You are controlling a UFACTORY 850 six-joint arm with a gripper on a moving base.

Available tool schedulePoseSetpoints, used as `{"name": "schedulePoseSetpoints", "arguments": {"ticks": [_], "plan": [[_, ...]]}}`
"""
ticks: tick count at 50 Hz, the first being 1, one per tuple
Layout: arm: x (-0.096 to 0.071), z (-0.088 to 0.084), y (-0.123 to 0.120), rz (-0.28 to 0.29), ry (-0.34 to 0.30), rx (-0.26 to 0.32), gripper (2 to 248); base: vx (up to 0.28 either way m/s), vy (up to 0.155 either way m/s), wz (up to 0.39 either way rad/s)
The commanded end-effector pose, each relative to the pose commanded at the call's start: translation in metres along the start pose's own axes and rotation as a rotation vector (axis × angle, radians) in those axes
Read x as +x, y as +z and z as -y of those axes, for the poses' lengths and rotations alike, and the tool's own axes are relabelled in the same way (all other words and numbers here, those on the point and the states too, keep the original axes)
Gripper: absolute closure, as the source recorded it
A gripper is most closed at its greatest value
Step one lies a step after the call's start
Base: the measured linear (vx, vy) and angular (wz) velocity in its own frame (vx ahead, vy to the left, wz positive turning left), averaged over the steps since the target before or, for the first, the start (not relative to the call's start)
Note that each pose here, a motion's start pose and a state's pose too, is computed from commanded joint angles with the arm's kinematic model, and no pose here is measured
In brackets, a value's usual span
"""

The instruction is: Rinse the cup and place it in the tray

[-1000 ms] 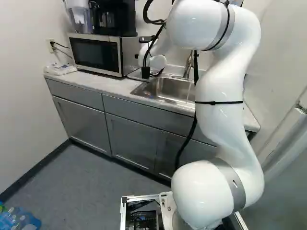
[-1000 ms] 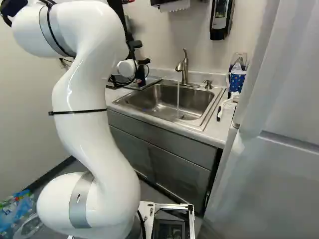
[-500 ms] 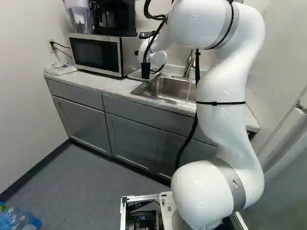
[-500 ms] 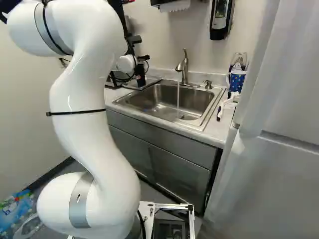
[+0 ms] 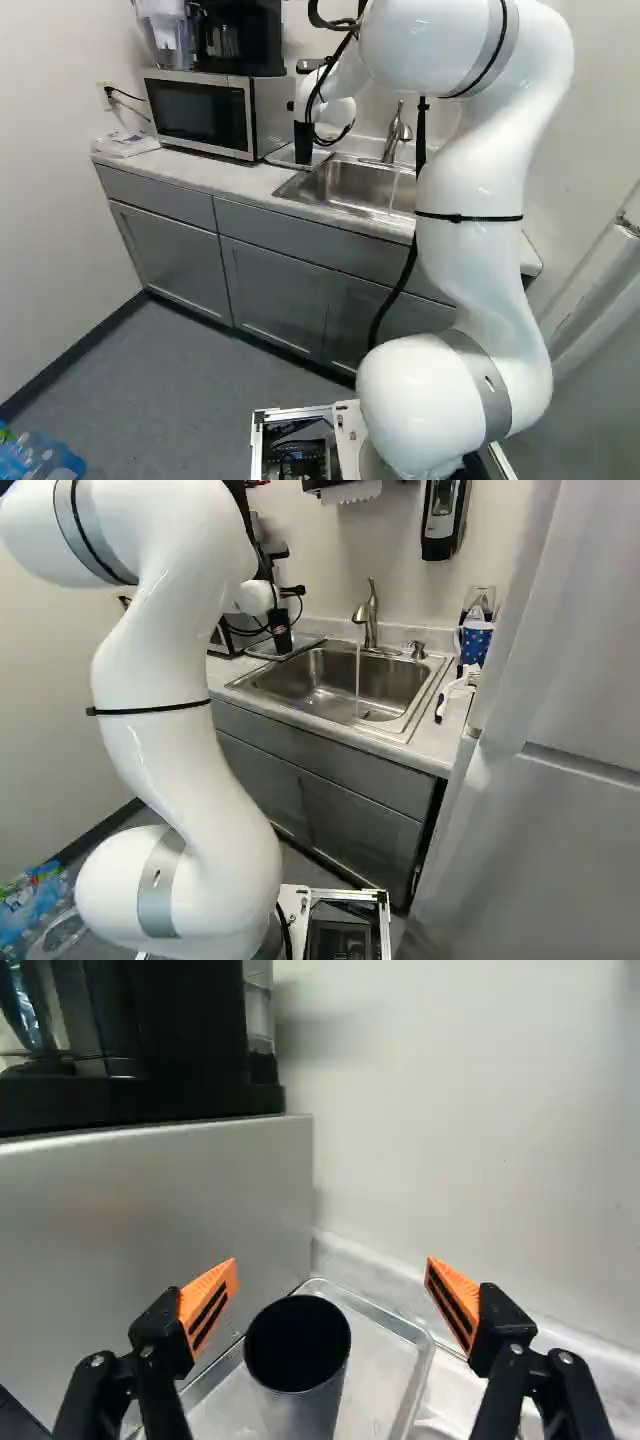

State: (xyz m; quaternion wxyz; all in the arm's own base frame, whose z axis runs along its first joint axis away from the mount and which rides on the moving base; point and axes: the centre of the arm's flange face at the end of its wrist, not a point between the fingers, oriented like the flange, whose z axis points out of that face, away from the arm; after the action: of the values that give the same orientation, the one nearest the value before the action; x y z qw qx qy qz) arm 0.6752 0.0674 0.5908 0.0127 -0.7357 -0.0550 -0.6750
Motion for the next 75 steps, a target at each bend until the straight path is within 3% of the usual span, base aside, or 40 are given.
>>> {"name": "schedulePoseSetpoints", "arguments": {"ticks": [49, 75], "plan": [[0.040, -0.058, -0.030, 0.050, 0.010, -0.080, 3, 0.000, 0.000, 0.000], [0.064, -0.090, -0.038, 0.041, 0.015, -0.128, 3, 0.000, 0.000, 0.000]]}}
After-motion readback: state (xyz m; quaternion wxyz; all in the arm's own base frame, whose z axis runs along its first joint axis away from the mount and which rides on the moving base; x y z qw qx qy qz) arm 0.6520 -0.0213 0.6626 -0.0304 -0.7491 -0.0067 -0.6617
